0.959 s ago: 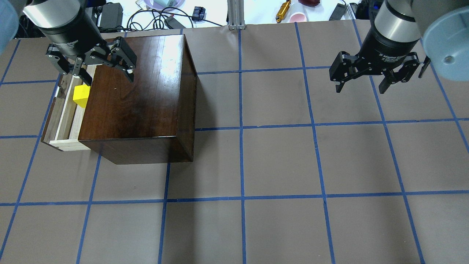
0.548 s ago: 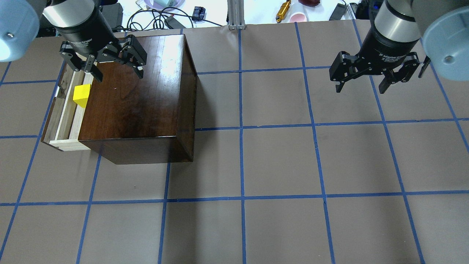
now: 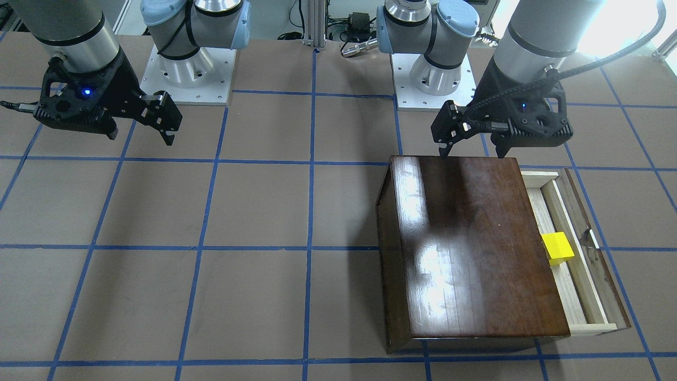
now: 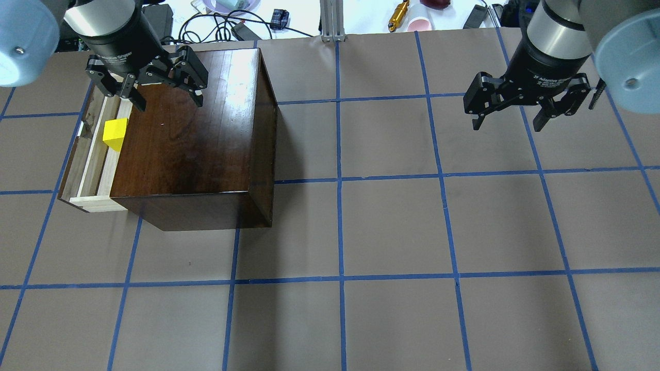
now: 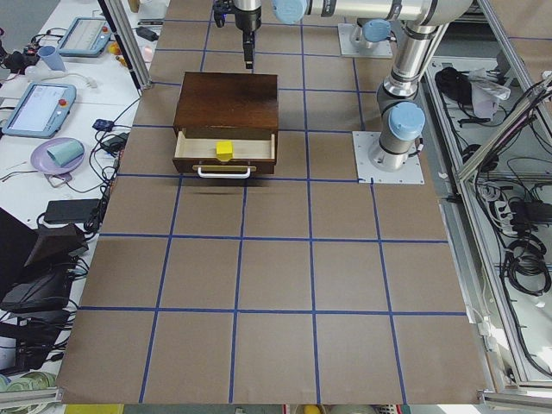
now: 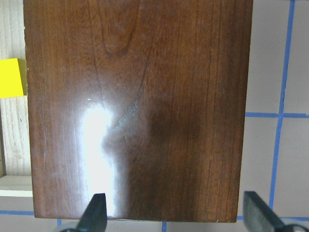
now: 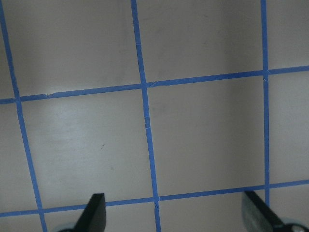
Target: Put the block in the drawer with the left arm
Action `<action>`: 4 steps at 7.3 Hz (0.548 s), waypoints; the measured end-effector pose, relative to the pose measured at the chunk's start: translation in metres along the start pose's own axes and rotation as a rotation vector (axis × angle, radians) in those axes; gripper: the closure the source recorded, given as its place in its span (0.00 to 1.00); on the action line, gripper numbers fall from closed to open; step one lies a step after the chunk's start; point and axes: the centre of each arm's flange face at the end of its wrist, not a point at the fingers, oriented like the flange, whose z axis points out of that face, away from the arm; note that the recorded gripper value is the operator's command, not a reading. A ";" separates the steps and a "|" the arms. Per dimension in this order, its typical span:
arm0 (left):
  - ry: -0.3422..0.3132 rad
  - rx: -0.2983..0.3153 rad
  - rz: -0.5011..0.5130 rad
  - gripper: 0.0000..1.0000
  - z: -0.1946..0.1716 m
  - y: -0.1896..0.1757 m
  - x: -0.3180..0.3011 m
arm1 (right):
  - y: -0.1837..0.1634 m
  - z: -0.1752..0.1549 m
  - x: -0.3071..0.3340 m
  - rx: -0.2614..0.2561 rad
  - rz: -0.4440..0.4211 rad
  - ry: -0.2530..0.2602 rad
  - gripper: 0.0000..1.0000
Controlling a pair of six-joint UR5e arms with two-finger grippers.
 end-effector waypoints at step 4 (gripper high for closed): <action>-0.002 0.009 -0.004 0.00 -0.005 0.001 -0.002 | 0.000 0.000 0.000 0.000 0.000 0.000 0.00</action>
